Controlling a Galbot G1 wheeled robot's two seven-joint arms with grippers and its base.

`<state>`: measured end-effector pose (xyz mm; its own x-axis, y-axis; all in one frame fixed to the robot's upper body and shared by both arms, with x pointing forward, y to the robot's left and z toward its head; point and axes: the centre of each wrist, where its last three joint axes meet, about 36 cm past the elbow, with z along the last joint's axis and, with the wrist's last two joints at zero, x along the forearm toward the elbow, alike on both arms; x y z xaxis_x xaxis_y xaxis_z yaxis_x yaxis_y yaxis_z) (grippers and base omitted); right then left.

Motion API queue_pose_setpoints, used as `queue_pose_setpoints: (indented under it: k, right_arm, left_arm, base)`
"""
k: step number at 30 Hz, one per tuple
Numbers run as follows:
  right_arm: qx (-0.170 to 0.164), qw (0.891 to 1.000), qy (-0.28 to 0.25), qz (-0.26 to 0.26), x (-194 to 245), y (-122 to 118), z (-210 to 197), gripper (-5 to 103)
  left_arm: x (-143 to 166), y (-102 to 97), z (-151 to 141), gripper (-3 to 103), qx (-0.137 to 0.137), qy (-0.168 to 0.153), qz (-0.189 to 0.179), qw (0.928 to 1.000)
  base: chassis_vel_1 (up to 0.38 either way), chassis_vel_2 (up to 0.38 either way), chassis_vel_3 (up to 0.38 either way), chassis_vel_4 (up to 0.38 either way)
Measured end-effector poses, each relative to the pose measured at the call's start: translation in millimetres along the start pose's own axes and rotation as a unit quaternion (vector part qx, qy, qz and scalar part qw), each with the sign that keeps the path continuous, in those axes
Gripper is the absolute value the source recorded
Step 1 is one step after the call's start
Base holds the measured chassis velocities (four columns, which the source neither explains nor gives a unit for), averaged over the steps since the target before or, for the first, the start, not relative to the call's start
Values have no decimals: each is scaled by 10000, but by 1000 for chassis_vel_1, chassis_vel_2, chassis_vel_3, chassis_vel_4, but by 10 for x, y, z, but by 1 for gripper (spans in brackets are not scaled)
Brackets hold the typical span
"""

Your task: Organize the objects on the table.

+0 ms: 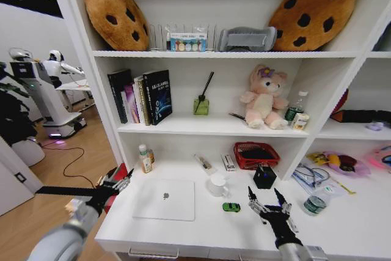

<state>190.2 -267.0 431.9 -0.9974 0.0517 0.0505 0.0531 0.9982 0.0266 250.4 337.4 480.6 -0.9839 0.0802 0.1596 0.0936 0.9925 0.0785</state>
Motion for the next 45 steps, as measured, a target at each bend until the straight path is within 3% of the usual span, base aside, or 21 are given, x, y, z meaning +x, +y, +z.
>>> queue_pose_setpoints:
  k: [5,9,18,29,35,37,38,40,41,44,45]
  right_arm:
    - [144,9998,9,-140,130,-14,22,100]
    - [220,9996,37,-170,248,-60,42,100]
    - [163,9996,-51,-215,362,-12,-67,100]
    - [180,9997,-100,-139,326,29,-125,100]
    - [179,9992,176,-303,281,-83,15,100]
    - [-46,9963,312,-803,96,-356,105,100]
    - [-46,9963,312,-803,96,-356,105,100]
    - [-78,9886,340,-1467,-164,-685,211,100]
    - [-78,9886,340,-1467,-164,-685,211,100]
    - [47,9539,607,-2940,-537,-1154,345,100]
    - [47,9539,607,-2940,-537,-1154,345,100]
  left_arm:
    - [302,-224,8,94,230,17,-314,9992]
    - [429,-405,10,100,348,25,-416,9985]
    - [580,-682,-121,100,419,-18,-350,9985]
    - [559,-688,-102,100,334,-6,-347,9988]
    - [555,-686,-99,100,329,-4,-342,9989]
    - [553,-686,-97,100,327,-2,-339,9989]
    - [553,-686,-97,100,327,-2,-339,9989]
    - [552,-685,-96,100,326,-1,-337,9989]
    - [552,-685,-96,100,326,-1,-337,9989]
    - [550,-684,-95,100,327,0,-335,9989]
    - [550,-684,-95,100,327,0,-335,9989]
  base:
    - [0,0,0,0]
    - [0,0,0,0]
    - [0,0,0,0]
    - [0,0,0,0]
    - [0,0,0,0]
    - [0,0,0,0]
    - [0,0,0,0]
    - [0,0,0,0]
    - [0,0,0,0]
    - [0,0,0,0]
    - [0,0,0,0]
